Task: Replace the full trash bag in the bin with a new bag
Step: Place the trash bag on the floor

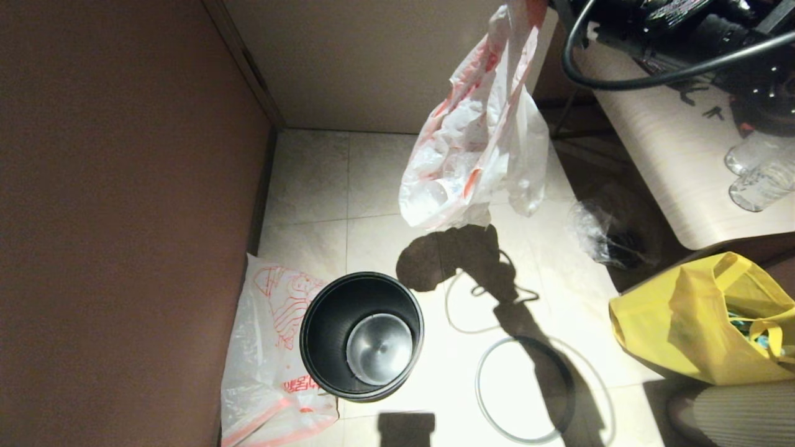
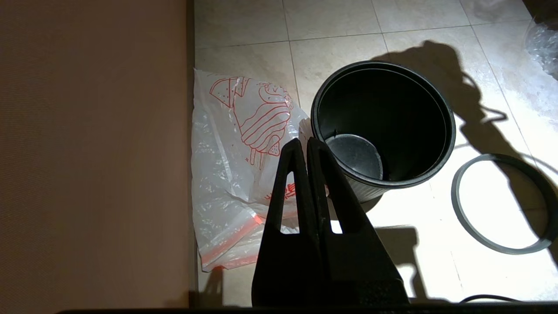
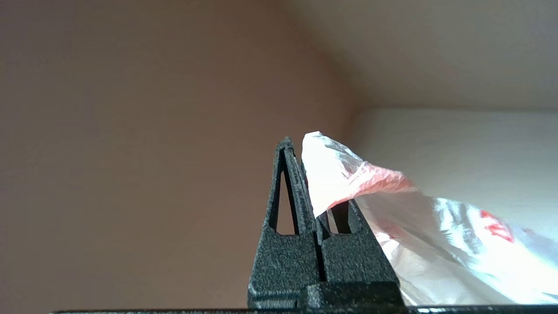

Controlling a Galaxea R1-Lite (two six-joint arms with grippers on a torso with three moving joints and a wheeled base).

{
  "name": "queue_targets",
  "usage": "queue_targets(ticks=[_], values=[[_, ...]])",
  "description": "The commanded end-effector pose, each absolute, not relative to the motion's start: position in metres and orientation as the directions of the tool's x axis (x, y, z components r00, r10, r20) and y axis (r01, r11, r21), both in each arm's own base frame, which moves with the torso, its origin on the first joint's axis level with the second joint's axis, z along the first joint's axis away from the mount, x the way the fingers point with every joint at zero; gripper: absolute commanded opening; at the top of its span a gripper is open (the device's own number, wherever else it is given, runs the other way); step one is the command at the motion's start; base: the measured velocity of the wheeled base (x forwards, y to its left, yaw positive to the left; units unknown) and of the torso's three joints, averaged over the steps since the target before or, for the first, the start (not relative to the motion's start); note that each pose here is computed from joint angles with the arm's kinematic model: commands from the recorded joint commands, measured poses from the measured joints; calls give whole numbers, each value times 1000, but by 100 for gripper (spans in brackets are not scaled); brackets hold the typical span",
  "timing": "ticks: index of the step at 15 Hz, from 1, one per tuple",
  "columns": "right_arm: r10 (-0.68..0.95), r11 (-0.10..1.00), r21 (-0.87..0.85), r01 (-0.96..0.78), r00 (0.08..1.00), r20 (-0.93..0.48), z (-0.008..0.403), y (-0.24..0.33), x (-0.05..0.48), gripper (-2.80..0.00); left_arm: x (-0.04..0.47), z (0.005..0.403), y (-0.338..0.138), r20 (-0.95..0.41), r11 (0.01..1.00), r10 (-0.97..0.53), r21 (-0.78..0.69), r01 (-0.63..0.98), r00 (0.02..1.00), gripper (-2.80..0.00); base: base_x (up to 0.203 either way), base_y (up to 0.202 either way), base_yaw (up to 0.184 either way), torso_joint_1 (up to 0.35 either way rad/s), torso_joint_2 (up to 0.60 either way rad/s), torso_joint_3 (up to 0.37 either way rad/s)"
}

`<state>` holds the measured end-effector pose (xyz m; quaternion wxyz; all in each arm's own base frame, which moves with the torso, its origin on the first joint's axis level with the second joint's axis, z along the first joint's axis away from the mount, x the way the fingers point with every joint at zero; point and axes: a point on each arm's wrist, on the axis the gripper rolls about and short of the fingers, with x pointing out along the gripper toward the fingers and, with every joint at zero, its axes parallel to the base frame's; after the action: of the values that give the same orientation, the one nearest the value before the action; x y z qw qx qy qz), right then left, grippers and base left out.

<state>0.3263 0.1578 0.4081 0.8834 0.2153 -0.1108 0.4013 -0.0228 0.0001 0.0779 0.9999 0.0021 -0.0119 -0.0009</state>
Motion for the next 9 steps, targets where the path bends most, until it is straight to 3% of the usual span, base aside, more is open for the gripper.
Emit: queue_targets(ticks=[1,5,9], values=[[572,707,293,-643,765,297,368,154,375,-280,-22,75,0,11,1000,-2,5,1,1000,-280,0,0,0,0,0,0],[324,923,148,-355,925,199,269,125,467,-280,-22,75,0,11,1000,-2,5,1,1000,-280,0,0,0,0,0,0],[118,993,0,-119,984,131,162,79,527,-280,-22,75,0,11,1000,-2,5,1,1000,-280,0,0,0,0,0,0]])
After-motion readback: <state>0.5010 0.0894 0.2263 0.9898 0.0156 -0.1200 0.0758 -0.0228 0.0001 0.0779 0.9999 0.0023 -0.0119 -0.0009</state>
